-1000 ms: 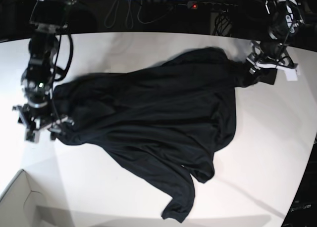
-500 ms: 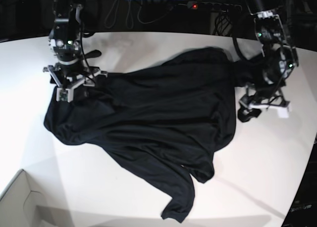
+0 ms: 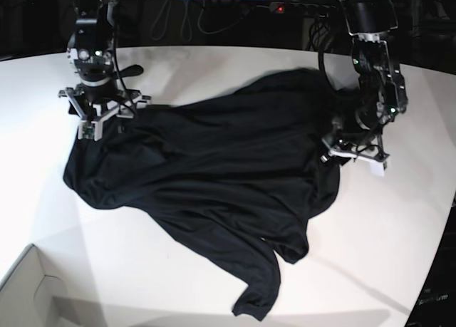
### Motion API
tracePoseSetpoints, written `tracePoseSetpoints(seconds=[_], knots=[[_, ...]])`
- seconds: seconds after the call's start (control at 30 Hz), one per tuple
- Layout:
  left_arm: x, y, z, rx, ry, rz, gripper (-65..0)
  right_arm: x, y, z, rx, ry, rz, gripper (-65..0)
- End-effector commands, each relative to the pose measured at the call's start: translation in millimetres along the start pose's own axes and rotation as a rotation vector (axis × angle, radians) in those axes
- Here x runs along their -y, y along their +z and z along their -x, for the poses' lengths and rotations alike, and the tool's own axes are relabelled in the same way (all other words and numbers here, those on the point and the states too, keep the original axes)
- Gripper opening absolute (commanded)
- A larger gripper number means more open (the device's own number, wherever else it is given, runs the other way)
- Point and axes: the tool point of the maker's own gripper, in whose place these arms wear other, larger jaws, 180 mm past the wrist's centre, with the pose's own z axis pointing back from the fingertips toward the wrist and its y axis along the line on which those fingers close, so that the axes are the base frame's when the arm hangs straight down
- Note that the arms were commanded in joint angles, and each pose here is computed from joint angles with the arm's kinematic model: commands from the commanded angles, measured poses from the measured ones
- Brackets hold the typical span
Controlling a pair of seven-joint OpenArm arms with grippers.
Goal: Layout the t-shirt on the table in an organized manner, then fold the t-shirt properly
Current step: 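Lay the shirt down flat and release with both grippers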
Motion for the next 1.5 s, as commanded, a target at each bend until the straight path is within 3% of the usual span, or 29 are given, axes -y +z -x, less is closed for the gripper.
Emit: tracePoseSetpoints(seconds=[0.0, 0.1, 0.17, 0.37, 0.7, 0.87, 0.97, 1.1, 1.23, 1.47], knots=[[-1, 2, -3, 0.001, 0.001, -0.004, -47.2, 1, 2, -14, 0.051, 0.001, 0.000, -26.2], [8, 9, -16, 0.039, -0.022, 0.017, -65.0, 1, 2, -14, 0.052, 0.001, 0.000, -26.3], [19, 15, -27, 0.071, -0.043, 0.038, -65.0, -5, 2, -14, 0.051, 0.006, -0.014, -26.3], [41, 33, -49, 0.152, -0.089, 0.083, -65.0, -55, 9, 0, 0.026, 0.115, -0.214, -25.7], [42, 33, -52, 0.160, -0.095, 0.080, -65.0, -83, 5, 30, -0.045, 0.206, -0.310, -23.8], [42, 33, -52, 0.160, -0.096, 0.079, -65.0, -82, -4, 36, -0.067, 0.211, -0.308, -24.9], [42, 33, -52, 0.160, -0.096, 0.079, -65.0, -81, -7, 37, -0.072, 0.212, -0.305, -36.0], [41, 33, -51, 0.159, -0.097, 0.079, -65.0, -76, -4, 33, -0.061, 0.230, -0.300, -63.8], [32, 40, -63, 0.194, -0.070, 0.063, -65.0, -74, 11, 33, -0.049, 0.231, -0.302, -65.0], [12, 51, -82, 0.251, -0.022, 0.026, -65.0, -41, 23, 26, -0.026, 0.224, -0.228, -65.0]])
